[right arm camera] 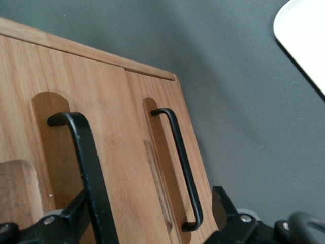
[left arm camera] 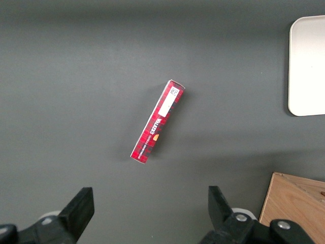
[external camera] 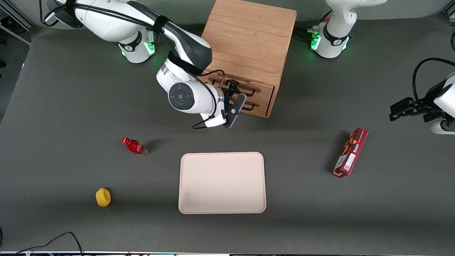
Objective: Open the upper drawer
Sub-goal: 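Pull the upper drawer handle outward from the cabinet with the right gripper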
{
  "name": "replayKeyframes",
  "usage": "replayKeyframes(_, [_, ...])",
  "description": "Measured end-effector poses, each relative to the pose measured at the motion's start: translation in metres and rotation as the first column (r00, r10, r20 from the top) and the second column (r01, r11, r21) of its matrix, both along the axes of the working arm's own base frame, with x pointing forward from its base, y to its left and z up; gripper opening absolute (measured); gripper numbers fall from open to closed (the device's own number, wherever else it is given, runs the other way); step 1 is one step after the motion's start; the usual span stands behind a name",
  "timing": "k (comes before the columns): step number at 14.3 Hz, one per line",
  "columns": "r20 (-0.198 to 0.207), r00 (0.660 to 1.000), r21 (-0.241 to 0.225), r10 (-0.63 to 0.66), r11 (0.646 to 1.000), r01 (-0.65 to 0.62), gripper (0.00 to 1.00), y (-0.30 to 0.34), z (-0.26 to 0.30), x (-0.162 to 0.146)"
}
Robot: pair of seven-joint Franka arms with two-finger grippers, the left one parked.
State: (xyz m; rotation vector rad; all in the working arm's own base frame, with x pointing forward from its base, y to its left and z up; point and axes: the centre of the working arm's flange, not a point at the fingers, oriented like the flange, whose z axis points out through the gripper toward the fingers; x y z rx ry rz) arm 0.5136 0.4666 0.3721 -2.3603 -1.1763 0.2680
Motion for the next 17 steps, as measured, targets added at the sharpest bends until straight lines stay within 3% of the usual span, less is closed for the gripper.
replayKeyframes(8, [0.061, 0.993, 0.011, -0.104, 0.995, 0.104, 1.00, -0.041, -0.006, 0.076])
replayKeyframes(17, [0.102, 0.979, 0.023, -0.178, 0.984, 0.177, 1.00, -0.077, 0.000, 0.124])
